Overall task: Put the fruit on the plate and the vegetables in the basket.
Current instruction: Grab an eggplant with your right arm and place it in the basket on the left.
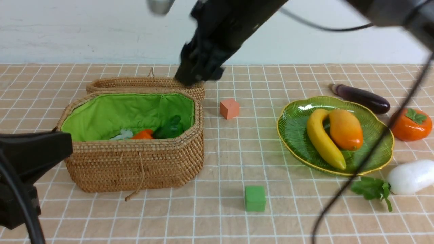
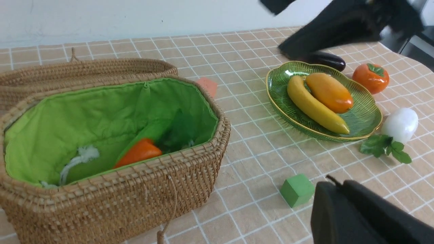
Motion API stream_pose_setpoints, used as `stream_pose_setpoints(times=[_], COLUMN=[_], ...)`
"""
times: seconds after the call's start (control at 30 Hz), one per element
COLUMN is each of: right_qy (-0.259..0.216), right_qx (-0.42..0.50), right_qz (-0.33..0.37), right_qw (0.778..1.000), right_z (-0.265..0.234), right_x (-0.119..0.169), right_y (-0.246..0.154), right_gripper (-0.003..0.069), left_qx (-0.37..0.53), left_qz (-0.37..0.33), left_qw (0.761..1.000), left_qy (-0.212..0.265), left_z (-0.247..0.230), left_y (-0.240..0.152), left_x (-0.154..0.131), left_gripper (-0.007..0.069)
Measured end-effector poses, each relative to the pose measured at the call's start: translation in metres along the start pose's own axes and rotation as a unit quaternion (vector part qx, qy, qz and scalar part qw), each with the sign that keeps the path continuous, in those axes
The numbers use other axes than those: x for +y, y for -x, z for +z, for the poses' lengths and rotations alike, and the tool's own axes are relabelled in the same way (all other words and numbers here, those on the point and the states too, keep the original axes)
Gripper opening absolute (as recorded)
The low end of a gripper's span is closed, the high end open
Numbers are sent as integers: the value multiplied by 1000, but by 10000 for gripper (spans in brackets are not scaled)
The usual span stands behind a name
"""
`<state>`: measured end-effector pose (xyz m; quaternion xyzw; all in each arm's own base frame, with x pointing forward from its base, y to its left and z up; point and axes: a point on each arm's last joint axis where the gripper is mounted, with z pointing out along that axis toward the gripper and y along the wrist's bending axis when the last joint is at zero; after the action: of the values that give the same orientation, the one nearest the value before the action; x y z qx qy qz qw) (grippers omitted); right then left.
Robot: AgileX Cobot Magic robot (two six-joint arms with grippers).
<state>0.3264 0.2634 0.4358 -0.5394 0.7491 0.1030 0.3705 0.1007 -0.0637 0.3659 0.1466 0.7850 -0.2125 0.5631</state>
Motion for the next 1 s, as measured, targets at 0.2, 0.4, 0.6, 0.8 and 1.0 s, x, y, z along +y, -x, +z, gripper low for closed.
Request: stream_pose_setpoints(times=[0.2,0.4,0.6,0.8,1.0], right_qy=[-169,-272,-199,-140,-164], right_qx=[56,187,199,143,89], right_qz=[164,365,510,518,447], right_qw=[970,871,813,832,875], right_z=[-60,-96,-76,-41,1], right_x=[-35,-91,-127,-177,-237], right_y=[-37,-169,-266,-316,-332], right_gripper=[107,-11,105,323,485], left_qx=[4,8,6,4,13], left_qz=[19,38,62,86,90], left_qw=[1000,998,996,993,992], left_qy=[-20,-50,-68,-85,-85], left_z=[0,0,-1,-1,4], left_y=[-1,-2,-2,-2,-3], left_x=[-4,-9,-13,-15,-16], left_gripper=[21,21,21,21,21])
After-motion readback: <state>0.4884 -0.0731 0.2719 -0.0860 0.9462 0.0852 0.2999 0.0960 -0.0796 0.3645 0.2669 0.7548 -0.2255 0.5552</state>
